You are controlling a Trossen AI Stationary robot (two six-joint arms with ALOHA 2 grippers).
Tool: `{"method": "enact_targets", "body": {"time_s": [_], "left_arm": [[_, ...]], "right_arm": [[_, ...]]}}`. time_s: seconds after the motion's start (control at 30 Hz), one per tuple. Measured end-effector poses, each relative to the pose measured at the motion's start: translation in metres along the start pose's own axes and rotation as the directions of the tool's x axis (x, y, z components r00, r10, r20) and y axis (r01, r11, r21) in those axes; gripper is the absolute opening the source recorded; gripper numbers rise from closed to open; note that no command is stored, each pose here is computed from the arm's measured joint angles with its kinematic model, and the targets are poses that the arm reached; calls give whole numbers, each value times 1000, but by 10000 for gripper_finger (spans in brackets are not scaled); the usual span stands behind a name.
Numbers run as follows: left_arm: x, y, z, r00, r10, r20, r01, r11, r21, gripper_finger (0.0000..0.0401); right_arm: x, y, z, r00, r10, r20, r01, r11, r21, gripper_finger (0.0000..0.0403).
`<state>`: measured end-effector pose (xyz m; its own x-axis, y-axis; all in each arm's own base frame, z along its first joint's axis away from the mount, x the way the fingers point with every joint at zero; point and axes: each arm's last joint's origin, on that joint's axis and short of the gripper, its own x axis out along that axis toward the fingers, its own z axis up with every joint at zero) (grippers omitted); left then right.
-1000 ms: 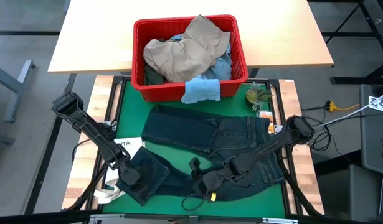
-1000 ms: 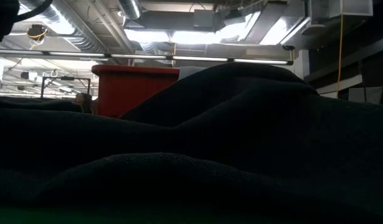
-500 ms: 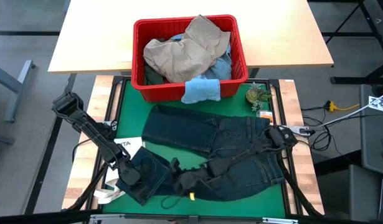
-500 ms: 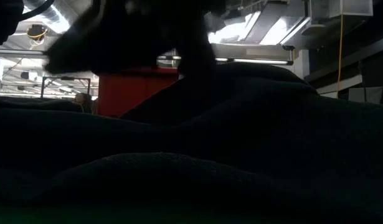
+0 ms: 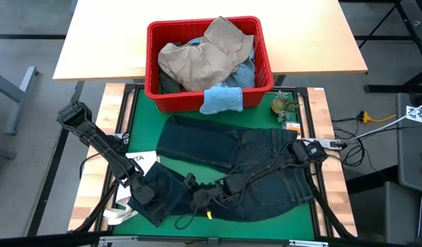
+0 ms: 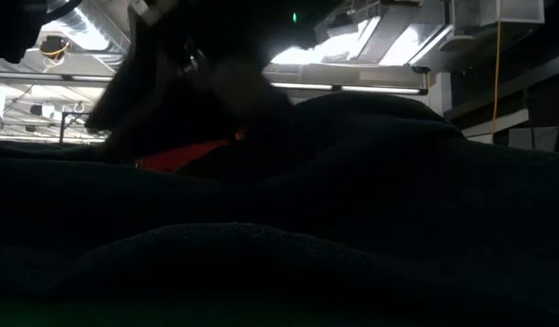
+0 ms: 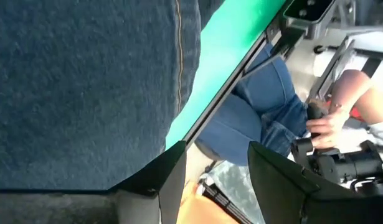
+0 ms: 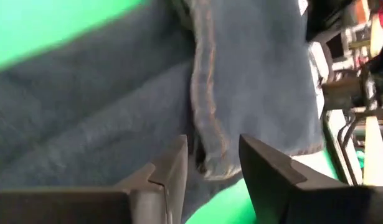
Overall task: Fold Laundry from Bin
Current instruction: Fold the dark blue pants
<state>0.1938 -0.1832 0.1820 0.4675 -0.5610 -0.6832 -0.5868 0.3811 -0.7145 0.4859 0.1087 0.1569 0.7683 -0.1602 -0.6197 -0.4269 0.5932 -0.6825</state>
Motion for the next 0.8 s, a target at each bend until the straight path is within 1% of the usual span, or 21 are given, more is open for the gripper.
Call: {"method": "enact_targets", "body": {"time_s": [0.07,0.1,0.3,0.37,0.43,0.5,0.63,0.67,0.7,0.8], "left_arm": [[0,0,0,1000,-3,6,3,1000,1,165],[0,0,0,1000,-3,7,3,1000,0,165],[0,-1,0,1000,-7,12,7,1000,0,165],[0,-1,1,1000,-9,27,9,1000,0,165],[0,-1,1,999,-12,39,12,1000,1,165],[0,-1,1,999,-14,51,14,1000,1,165],[0,-1,2,996,-22,89,22,1000,4,165],[0,-2,3,994,-26,103,25,1000,13,165],[0,-3,3,992,-37,118,34,999,23,165],[-1,-7,4,982,-87,169,79,995,53,165]], "right_arm": [[4,0,-2,999,-41,-28,41,999,4,145],[5,0,-4,998,-45,-40,45,999,3,145],[9,-9,-13,998,-43,-46,44,999,13,145],[10,-12,-15,998,-44,-43,45,999,18,138],[11,-13,-16,999,-33,-35,34,999,21,123],[14,-12,-17,1000,-9,-8,9,1000,25,97],[24,-6,-20,1000,15,25,-16,999,29,24],[27,-3,-22,999,25,21,-26,999,25,13],[29,-1,-22,999,28,23,-28,999,24,9],[32,2,-23,999,32,19,-33,999,32,19]]}}
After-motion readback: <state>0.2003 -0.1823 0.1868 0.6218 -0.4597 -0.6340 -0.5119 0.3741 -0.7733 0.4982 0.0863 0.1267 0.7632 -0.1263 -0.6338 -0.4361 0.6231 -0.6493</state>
